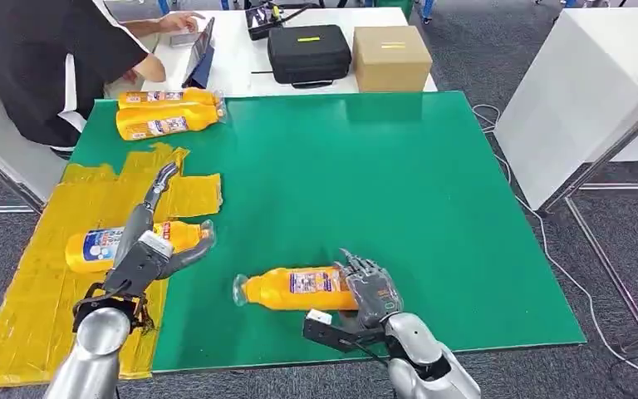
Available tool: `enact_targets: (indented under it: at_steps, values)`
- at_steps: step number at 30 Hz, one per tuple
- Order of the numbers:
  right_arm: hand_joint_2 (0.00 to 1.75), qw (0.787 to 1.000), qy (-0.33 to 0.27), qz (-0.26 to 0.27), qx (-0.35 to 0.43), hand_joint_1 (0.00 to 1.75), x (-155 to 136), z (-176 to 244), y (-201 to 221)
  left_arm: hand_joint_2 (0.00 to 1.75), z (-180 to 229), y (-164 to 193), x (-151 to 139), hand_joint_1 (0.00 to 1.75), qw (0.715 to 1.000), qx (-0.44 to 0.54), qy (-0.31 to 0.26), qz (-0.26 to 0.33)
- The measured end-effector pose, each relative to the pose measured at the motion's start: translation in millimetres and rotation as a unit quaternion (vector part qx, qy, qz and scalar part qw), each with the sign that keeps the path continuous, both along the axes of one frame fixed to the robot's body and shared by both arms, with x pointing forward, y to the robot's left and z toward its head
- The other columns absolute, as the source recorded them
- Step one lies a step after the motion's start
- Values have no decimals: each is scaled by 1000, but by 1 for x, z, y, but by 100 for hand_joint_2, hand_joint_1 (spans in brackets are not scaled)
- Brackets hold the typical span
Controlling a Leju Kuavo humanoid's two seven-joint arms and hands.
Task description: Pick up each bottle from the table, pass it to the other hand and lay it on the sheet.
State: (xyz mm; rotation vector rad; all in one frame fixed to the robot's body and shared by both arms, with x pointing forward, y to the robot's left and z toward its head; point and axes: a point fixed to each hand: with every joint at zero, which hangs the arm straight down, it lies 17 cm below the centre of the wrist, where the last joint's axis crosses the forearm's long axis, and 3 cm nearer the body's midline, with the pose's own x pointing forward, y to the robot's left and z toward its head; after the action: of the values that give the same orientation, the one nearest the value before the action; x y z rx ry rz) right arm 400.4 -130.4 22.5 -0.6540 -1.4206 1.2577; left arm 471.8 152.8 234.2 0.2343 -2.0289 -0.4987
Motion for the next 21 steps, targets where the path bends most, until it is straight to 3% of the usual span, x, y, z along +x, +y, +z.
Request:
enact_targets:
  at_steps: [13, 21]
  values:
    - [175, 1000, 3, 1, -13, 175, -1, 1, 13, 175, -1, 0, 0, 0, 1000, -2, 0, 0]
    - [175, 999, -23, -8, 43, 175, -6, 15, 13, 175, -3, 0, -2, 0, 1000, -3, 4, 0]
